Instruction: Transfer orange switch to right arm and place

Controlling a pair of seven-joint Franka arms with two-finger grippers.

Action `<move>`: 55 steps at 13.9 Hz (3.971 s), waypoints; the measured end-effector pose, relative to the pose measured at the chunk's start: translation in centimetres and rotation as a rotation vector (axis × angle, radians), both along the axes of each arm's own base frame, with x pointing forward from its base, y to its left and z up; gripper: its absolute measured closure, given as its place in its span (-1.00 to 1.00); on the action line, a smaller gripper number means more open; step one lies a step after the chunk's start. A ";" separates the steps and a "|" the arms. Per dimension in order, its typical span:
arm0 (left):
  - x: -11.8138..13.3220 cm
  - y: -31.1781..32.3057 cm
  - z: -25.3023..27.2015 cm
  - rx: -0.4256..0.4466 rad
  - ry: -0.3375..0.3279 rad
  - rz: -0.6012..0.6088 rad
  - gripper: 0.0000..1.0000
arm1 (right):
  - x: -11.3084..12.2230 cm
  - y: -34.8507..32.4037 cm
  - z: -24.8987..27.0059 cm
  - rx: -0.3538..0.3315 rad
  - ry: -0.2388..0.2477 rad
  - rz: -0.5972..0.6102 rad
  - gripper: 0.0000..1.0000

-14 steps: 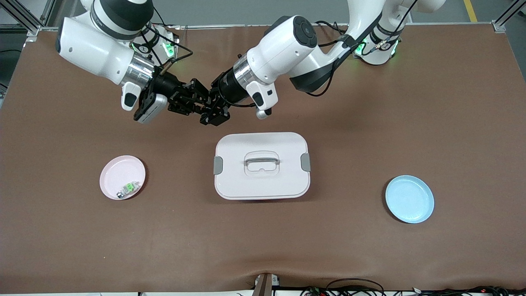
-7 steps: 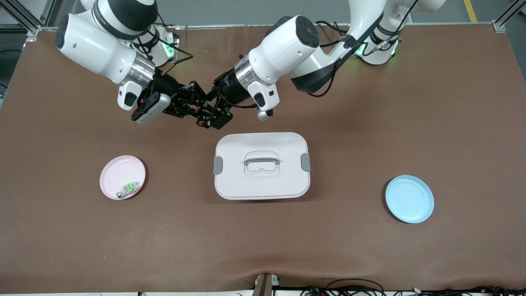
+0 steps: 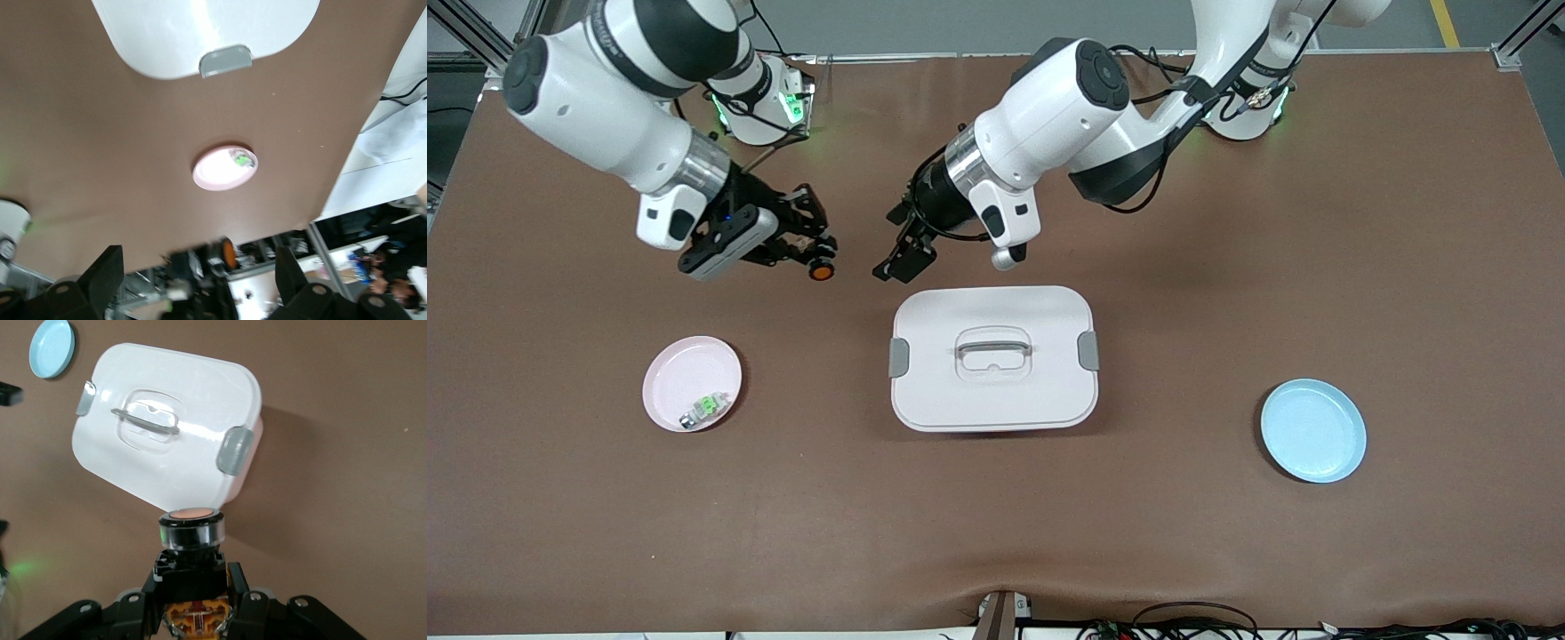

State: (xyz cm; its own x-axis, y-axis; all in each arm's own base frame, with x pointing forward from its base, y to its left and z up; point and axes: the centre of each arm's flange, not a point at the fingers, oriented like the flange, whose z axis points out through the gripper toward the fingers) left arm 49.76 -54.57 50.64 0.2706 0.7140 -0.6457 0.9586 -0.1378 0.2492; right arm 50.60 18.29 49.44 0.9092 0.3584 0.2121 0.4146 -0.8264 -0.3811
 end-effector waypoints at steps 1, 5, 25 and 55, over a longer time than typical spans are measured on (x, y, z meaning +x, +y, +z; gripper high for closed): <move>0.1 0.4 -0.2 0.027 -0.007 -0.043 -1.00 | 0.4 -1.8 -0.3 -0.008 -0.004 0.032 0.15; 1.3 4.0 -0.2 0.141 -0.021 -0.238 -1.00 | 1.8 -9.1 -1.3 -0.131 -0.085 0.229 0.15; 10.2 35.1 1.0 0.281 -0.010 -0.916 -1.00 | 5.6 -26.5 -24.5 -0.466 -0.255 0.846 0.15; 8.6 58.0 6.8 0.562 -0.157 -1.110 -1.00 | 4.8 -25.3 -31.8 -0.425 -0.252 0.957 0.02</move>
State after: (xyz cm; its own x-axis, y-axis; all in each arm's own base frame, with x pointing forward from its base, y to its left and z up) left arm 58.40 3.44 57.47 0.9478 0.2177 -0.2329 0.2228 -0.9749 -0.0046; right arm 55.42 -6.98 17.64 0.1598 0.9862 0.0441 0.9857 -0.1619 0.0476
